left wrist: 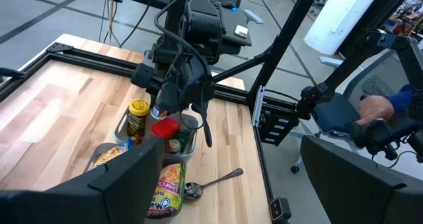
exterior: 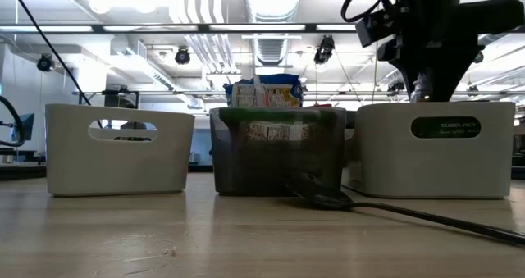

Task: Pick & Place Food Item
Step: Put the brown seasoning into the right gray bin, then adjust the orange seasoning in the gray bin

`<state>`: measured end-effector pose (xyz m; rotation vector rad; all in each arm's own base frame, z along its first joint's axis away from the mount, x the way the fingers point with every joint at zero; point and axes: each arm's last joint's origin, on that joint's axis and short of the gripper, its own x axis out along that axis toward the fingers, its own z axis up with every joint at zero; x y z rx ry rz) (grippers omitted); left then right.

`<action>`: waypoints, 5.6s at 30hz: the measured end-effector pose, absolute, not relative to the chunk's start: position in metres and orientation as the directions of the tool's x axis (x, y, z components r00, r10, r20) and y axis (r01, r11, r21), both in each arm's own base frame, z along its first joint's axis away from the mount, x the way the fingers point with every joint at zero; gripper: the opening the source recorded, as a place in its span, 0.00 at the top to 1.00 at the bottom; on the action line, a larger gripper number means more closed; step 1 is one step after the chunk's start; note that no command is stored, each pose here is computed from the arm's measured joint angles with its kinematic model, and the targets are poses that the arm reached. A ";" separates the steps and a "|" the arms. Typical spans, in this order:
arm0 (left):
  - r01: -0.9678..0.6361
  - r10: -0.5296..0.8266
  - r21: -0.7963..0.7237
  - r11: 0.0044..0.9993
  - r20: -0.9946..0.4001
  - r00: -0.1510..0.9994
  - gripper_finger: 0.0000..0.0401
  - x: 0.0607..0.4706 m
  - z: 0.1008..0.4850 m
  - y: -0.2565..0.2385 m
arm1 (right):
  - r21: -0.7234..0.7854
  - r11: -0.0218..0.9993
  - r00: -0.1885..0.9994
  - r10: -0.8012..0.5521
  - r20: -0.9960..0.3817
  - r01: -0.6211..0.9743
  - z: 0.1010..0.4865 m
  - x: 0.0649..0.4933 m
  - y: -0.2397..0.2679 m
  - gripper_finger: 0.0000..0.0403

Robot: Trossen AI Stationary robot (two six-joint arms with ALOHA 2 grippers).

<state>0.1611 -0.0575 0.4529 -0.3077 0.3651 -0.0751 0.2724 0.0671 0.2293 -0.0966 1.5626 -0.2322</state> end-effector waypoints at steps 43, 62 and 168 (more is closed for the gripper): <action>0.024 -0.135 -0.311 0.950 -0.344 0.929 0.10 0.161 0.453 -0.058 | -0.115 0.992 -0.032 -0.113 -0.993 0.051 0.204 0.289 0.074 0.54; 0.037 -0.154 -0.322 0.946 -0.345 0.926 0.10 0.161 0.452 -0.059 | -0.027 0.998 -0.081 -0.022 -0.996 0.055 0.188 0.294 0.081 0.53; 0.040 -0.172 -0.331 0.943 -0.379 0.909 0.10 0.127 0.453 -0.046 | -0.118 0.989 0.169 -0.101 -0.980 -0.092 0.258 0.342 0.115 0.58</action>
